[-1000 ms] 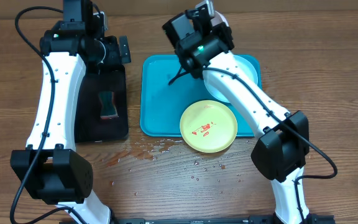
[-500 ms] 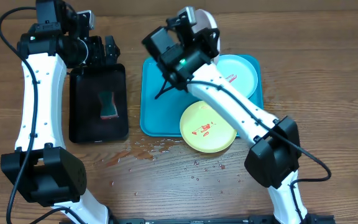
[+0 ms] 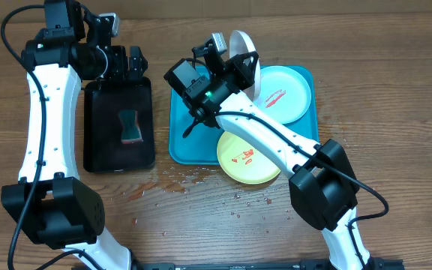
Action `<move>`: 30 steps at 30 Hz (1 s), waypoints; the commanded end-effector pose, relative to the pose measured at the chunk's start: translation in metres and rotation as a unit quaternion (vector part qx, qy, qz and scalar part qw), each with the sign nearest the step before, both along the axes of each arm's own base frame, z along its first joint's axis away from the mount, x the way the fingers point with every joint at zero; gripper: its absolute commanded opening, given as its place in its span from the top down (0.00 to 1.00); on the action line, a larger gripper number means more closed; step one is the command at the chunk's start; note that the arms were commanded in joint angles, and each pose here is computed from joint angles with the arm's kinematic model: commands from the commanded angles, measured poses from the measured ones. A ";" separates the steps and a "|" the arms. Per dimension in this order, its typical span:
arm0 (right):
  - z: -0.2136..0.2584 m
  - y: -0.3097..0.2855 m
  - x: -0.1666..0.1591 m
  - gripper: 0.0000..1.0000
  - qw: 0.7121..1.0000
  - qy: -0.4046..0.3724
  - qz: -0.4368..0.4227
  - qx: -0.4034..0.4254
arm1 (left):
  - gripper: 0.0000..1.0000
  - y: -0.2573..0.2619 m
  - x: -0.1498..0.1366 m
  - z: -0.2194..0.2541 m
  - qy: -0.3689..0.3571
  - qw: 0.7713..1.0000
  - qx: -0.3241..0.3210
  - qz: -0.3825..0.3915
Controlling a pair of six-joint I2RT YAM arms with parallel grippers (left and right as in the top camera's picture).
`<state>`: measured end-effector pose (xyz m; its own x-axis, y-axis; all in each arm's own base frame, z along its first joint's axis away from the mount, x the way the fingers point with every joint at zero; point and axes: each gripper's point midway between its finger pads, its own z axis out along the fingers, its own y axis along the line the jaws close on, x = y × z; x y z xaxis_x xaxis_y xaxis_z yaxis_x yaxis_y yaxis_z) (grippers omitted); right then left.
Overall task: Clean dirty plates on tray and stack at the side
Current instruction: 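Carry the white plate up and toward the right side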
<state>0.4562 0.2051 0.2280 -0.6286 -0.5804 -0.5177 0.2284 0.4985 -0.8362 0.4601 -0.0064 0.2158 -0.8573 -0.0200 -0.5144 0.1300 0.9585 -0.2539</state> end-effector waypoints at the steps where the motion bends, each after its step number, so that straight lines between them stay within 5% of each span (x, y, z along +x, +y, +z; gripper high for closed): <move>1: 0.018 -0.003 -0.003 0.96 0.999 -0.031 -0.010 0.003 | 0.00 -0.004 0.000 0.003 -0.006 1.000 -0.004 -0.014; 12: 0.009 0.008 -0.003 0.96 0.999 -0.014 0.011 0.027 | 0.00 -0.004 -0.001 0.002 -0.003 1.000 -0.004 -0.015; 18: -0.034 0.007 0.002 0.96 0.979 0.071 0.032 0.188 | 0.00 -0.003 -0.004 0.000 0.005 1.000 -0.001 -0.013; 24: -0.037 -0.012 0.017 0.96 0.921 0.124 0.038 0.366 | 0.00 0.001 -0.006 -0.003 0.012 1.000 0.016 -0.006; 30: -0.046 -0.033 0.027 0.96 0.806 0.212 0.063 0.549 | 0.00 -0.014 -0.010 -0.007 0.025 0.999 0.031 -0.014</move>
<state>0.4903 0.1527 0.1662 -0.8220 -0.0925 -0.5619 0.0175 0.9822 -0.1872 0.4507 -0.0105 0.2084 -0.8820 -0.0011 -0.4713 0.1199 0.9666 -0.2266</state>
